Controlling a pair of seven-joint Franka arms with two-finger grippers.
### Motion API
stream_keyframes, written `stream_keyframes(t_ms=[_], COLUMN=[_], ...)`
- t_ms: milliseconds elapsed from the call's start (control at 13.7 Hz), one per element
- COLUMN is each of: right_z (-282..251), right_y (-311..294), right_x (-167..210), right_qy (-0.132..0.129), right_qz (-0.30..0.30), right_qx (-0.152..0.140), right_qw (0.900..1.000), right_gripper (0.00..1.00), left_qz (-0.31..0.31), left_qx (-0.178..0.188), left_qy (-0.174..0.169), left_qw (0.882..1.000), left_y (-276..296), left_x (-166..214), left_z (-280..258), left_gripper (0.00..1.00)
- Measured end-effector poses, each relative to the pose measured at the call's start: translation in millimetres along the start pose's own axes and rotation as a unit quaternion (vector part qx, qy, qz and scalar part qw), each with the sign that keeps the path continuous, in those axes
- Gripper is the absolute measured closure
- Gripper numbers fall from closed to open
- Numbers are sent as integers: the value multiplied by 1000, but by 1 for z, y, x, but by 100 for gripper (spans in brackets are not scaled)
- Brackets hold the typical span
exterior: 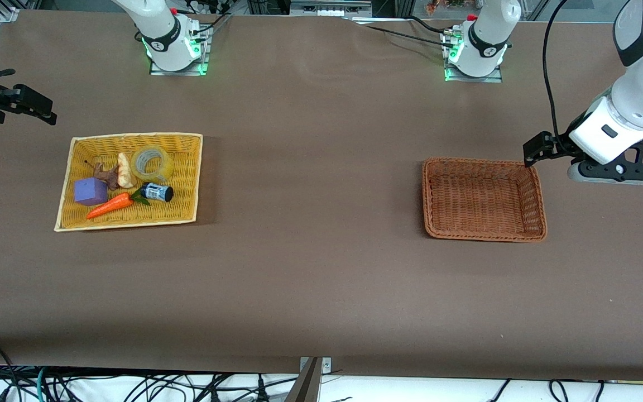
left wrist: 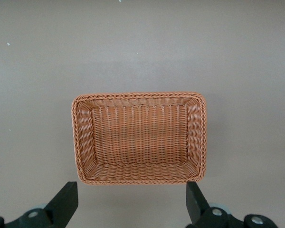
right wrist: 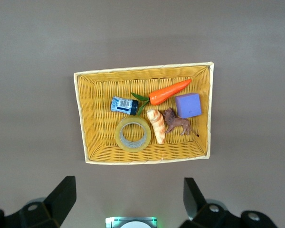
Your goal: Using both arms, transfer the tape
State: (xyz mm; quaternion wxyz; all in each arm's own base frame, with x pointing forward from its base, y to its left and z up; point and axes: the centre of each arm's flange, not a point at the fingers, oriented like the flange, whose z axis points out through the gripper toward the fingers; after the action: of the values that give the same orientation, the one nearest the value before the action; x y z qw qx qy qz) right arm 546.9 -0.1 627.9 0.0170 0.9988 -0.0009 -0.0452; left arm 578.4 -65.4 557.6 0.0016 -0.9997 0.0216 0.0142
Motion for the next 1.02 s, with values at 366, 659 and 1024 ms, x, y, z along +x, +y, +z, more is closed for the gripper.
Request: stream_keyframes(t_ms=[366,659,1024], right_z=[0,0,0], right_y=[0,0,0], right_x=[0,0,0], right_qy=[0,0,0], right_qz=[0,0,0], right_qx=[0,0,0], right_qw=[1000,1000,1000], right_gripper=[0,0,0], left_qz=[2,3,2], left_qx=[0,0,-2], left_qy=[2,4,7], left_qw=[1000,1000,1000], left_y=[3,3,3], left_x=[0,1,7], left_z=[-2,-3,-5], left_gripper=[0,0,0])
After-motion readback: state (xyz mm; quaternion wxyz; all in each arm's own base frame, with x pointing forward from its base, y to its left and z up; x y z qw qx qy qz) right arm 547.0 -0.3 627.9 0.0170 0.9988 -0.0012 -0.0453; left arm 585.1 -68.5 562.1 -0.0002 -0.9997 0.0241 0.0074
